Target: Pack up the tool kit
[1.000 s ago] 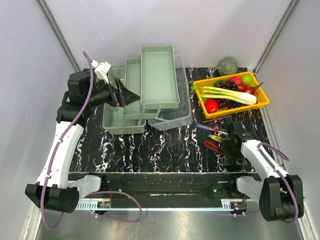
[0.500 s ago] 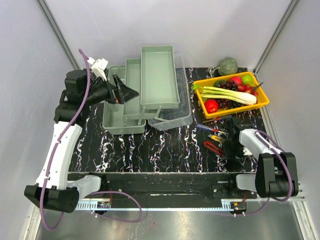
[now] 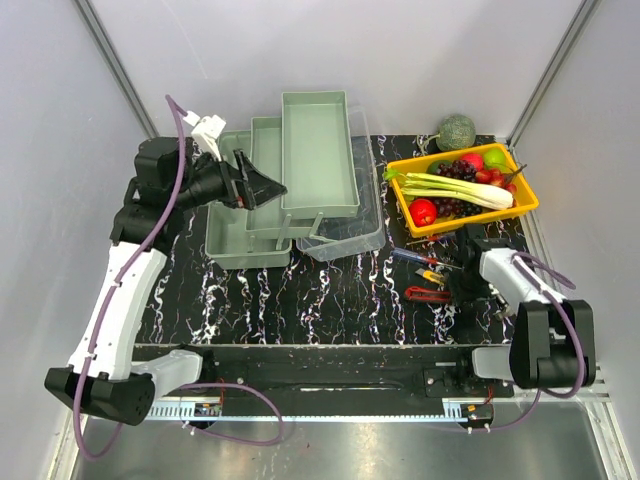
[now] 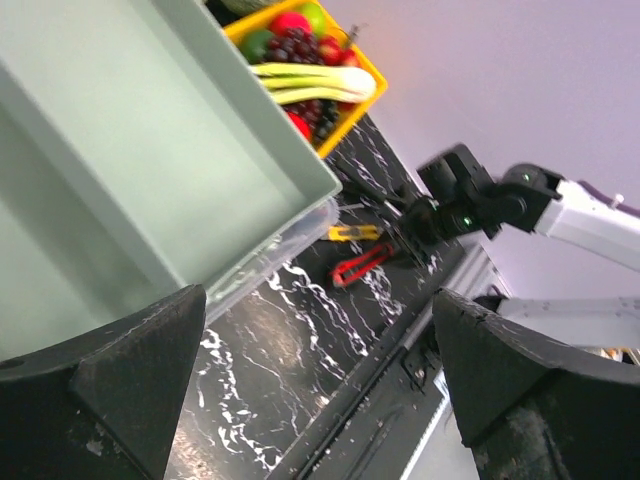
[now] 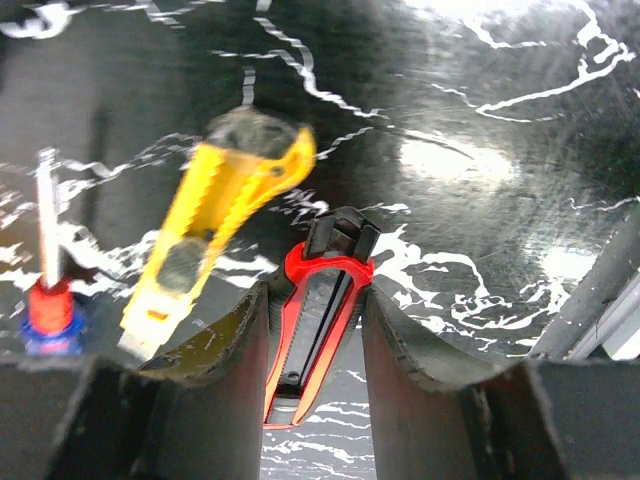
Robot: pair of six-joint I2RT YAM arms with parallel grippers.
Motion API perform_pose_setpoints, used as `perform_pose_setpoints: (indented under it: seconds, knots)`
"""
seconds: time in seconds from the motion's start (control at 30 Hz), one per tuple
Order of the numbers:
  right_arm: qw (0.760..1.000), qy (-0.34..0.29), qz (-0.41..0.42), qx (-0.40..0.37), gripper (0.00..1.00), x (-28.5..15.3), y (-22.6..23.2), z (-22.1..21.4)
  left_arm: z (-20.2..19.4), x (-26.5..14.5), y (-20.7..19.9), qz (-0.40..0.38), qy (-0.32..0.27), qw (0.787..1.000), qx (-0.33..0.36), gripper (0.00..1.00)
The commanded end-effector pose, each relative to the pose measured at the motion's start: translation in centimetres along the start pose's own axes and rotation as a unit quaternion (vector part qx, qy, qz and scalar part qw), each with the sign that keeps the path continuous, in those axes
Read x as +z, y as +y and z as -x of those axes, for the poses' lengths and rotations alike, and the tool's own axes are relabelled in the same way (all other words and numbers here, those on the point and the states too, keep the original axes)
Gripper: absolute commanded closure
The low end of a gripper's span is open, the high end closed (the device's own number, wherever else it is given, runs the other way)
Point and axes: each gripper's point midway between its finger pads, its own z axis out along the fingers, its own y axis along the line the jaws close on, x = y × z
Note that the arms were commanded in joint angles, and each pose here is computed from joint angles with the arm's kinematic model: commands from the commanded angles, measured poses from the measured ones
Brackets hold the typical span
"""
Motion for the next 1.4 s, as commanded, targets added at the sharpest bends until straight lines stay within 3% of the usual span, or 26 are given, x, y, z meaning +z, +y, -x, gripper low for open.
perform_pose_setpoints:
  seconds: [0.0, 0.17, 0.33, 0.5, 0.67, 0.83, 1.03, 1.17, 1.27, 1.37]
  knots:
    - [0.995, -0.045, 0.078, -0.04, 1.0, -3.7, 2.0, 2.2, 0.4, 0.3, -4.7, -0.073, -0.005, 0.996, 0.057, 0.01]
    - [0.978, -0.075, 0.189, -0.05, 1.0, -8.8, 2.9, 3.6, -1.2, 1.8, -8.5, -0.129, 0.001, 0.988, 0.089, 0.01]
    - [0.93, -0.1, 0.333, -0.116, 1.0, -15.8, 5.3, 4.1, -3.2, 4.6, -12.1, -0.183, 0.029, 0.978, 0.098, 0.01]
    - [0.848, -0.128, 0.476, -0.195, 1.0, -24.4, 8.1, 3.8, -4.7, 8.1, -15.1, -0.213, 0.063, 0.97, 0.101, 0.01]
    - [0.756, -0.06, 0.582, -0.293, 1.0, -30.4, 10.2, -0.3, -5.9, 12.6, -16.2, -0.175, 0.082, 0.972, 0.136, 0.01]
    - [0.693, -0.019, 0.638, -0.334, 1.0, -34.1, 10.1, -2.5, -8.1, 15.6, -15.1, -0.113, 0.129, 0.967, 0.187, 0.01]
    - [0.647, 0.016, 0.671, -0.362, 1.0, -36.4, 9.8, -4.0, -10.2, 16.9, -16.0, -0.129, 0.15, 0.959, 0.203, 0.01]
    - [0.633, 0.03, 0.679, -0.37, 1.0, -37.1, 9.6, -4.6, -11.0, 18.1, -15.5, -0.116, 0.159, 0.959, 0.203, 0.02]
    - [0.63, 0.036, 0.679, -0.376, 1.0, -37.1, 9.5, -4.8, -11.5, 18.6, -15.2, -0.111, 0.169, 0.958, 0.201, 0.13]
    - [0.63, 0.048, 0.675, -0.381, 1.0, -36.9, 9.5, -5.1, -11.6, 18.7, -15.0, -0.109, 0.17, 0.959, 0.201, 0.34]
